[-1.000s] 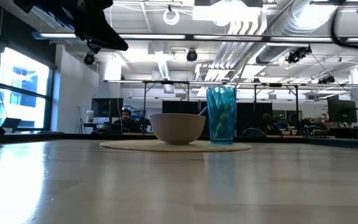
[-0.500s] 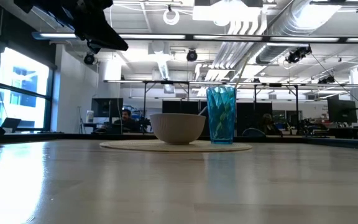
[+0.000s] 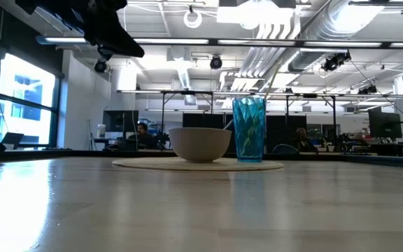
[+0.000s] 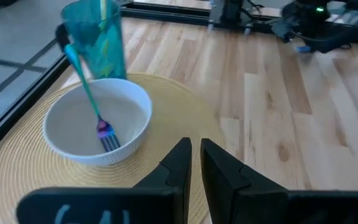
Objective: Pick & Place Utensil
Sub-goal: Put the purple spoon into the white bowl
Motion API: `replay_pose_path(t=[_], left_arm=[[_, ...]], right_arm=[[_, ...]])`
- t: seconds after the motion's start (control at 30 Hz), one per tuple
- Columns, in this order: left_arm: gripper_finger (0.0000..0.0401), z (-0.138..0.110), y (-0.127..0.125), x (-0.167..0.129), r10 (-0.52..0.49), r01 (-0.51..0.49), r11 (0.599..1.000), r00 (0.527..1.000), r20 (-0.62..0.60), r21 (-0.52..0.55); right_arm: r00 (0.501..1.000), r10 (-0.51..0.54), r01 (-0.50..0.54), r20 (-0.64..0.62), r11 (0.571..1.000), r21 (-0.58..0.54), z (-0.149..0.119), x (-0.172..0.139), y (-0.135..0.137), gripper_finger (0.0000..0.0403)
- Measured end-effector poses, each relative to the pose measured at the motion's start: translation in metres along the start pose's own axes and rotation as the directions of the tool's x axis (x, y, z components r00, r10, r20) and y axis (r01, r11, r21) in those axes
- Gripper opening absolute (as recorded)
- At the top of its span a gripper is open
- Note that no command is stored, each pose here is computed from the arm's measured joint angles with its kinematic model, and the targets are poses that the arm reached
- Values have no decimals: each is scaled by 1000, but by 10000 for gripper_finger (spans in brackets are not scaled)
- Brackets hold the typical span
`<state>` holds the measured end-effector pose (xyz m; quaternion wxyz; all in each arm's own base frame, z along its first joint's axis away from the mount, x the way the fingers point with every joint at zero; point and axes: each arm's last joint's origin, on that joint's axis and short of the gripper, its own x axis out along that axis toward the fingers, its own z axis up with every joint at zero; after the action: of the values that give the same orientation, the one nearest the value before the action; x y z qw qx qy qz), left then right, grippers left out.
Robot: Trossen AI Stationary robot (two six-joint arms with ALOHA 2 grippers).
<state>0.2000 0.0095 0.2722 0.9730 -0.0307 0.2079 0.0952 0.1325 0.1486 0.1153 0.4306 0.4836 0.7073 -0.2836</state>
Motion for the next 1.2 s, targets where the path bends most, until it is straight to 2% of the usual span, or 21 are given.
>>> replay_pose_path(t=[0.1,0.2,0.37,0.5,0.6,0.73,0.83,0.9,1.03,1.2], left_arm=[[32,-2,1,4,40,-41,999,999,-19,-26],[32,-4,0,12,47,-47,999,998,-38,1],[32,-4,-2,23,42,-40,998,999,-22,54],[32,-3,-5,31,-13,14,995,1000,-10,99],[32,-2,-7,36,-76,74,987,997,2,145],[32,-6,-15,46,-270,249,945,960,76,211],[32,-14,-21,54,-456,411,872,880,134,265],[32,-18,-24,60,-535,478,829,828,167,289],[39,-25,-32,73,-579,528,804,800,156,275],[81,-30,-43,92,-602,561,788,788,127,252]], right_arm=[[1000,0,0,17,1000,27,1,0,0,73],[999,9,-10,38,1000,29,1,0,0,58],[998,27,-28,59,999,20,-3,-5,6,66],[981,85,-79,177,996,-36,-11,-23,24,74],[944,155,-125,292,985,-120,-19,-44,40,69],[832,280,-161,478,948,-275,-26,-72,59,64],[710,375,-137,596,904,-406,-29,-89,70,68],[617,428,-94,661,874,-478,-30,-97,76,70],[452,509,-8,732,823,-568,-26,-108,86,69],[323,592,105,739,753,-649,-18,-115,99,67]])
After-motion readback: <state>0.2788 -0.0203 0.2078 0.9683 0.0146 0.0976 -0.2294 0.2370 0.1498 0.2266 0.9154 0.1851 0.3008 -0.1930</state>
